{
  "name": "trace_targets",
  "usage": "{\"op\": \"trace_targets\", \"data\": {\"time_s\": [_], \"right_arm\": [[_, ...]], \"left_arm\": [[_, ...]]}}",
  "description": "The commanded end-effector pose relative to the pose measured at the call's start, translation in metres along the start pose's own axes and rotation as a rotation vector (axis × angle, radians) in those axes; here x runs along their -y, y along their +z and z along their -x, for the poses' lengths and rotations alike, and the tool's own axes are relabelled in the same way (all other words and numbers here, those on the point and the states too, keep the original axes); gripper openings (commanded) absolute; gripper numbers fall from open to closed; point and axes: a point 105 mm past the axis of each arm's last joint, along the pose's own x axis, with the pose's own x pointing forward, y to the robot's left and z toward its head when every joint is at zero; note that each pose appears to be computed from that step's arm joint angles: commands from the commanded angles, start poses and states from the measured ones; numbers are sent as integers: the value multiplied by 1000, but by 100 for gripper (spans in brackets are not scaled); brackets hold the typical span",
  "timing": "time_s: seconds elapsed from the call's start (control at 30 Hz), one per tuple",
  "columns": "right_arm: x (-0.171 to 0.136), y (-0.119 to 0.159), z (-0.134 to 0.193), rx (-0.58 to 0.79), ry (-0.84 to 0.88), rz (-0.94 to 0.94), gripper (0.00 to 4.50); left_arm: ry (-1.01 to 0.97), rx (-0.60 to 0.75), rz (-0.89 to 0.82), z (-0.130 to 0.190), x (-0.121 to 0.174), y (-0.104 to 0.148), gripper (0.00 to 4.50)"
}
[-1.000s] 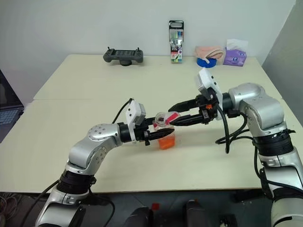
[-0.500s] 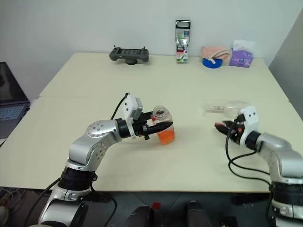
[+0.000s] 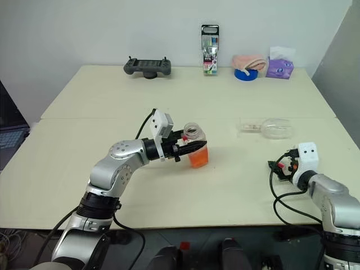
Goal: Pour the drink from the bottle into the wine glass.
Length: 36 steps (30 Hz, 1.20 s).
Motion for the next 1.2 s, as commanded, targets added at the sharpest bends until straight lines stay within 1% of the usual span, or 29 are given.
{"op": "trace_targets", "data": {"time_s": [0.03, 0.07, 0.13, 0.2, 0.23, 0.27, 0.3, 0.37, 0.4, 0.47, 0.57, 0.63, 0.73, 0.9, 0.97, 1.03, 1.13, 1.2], "right_arm": [[-21, 38, 12, 63, 132, 137, 450], [-28, 45, 16, 71, 176, 170, 450], [-71, 70, 30, 124, 406, 277, 450], [-111, 80, 42, 154, 614, 362, 450], [-133, 82, 44, 183, 716, 384, 450], [-155, 93, 40, 266, 788, 373, 450], [-171, 106, 32, 351, 810, 341, 450], [-190, 131, 15, 476, 766, 259, 450], [-197, 138, 8, 511, 745, 242, 450], [-221, 145, 3, 549, 762, 233, 450], [-240, 148, -8, 554, 764, 222, 450], [-247, 147, -13, 553, 759, 221, 450], [-253, 144, -12, 551, 781, 237, 450], [-260, 132, -4, 529, 848, 272, 450], [-259, 132, -6, 525, 842, 273, 450], [-256, 133, -7, 526, 828, 269, 450], [-251, 136, -8, 525, 806, 264, 450], [-248, 137, -10, 520, 797, 271, 450]], "left_arm": [[84, 43, -69, 9, -15, 18, 213], [110, 44, -74, 12, -19, 18, 213], [242, 59, -63, 26, -40, 21, 213], [405, 85, -64, 43, -64, 24, 213], [502, 101, -55, 55, -78, 24, 213], [590, 108, -58, 68, -91, 23, 213], [663, 116, -53, 78, -102, 23, 213], [773, 129, -33, 95, -116, 21, 213], [807, 127, -23, 101, -120, 19, 213], [875, 123, -11, 114, -126, 15, 213], [941, 125, 5, 128, -133, 9, 213], [957, 160, 34, 133, -135, 7, 213], [968, 181, 41, 134, -138, 5, 213], [980, 149, 61, 134, -139, -10, 213], [983, 131, 70, 132, -141, -16, 287], [995, 118, 85, 135, -140, -25, 343], [991, 111, 91, 135, -138, -30, 446], [981, 110, 91, 132, -137, -31, 449]]}}
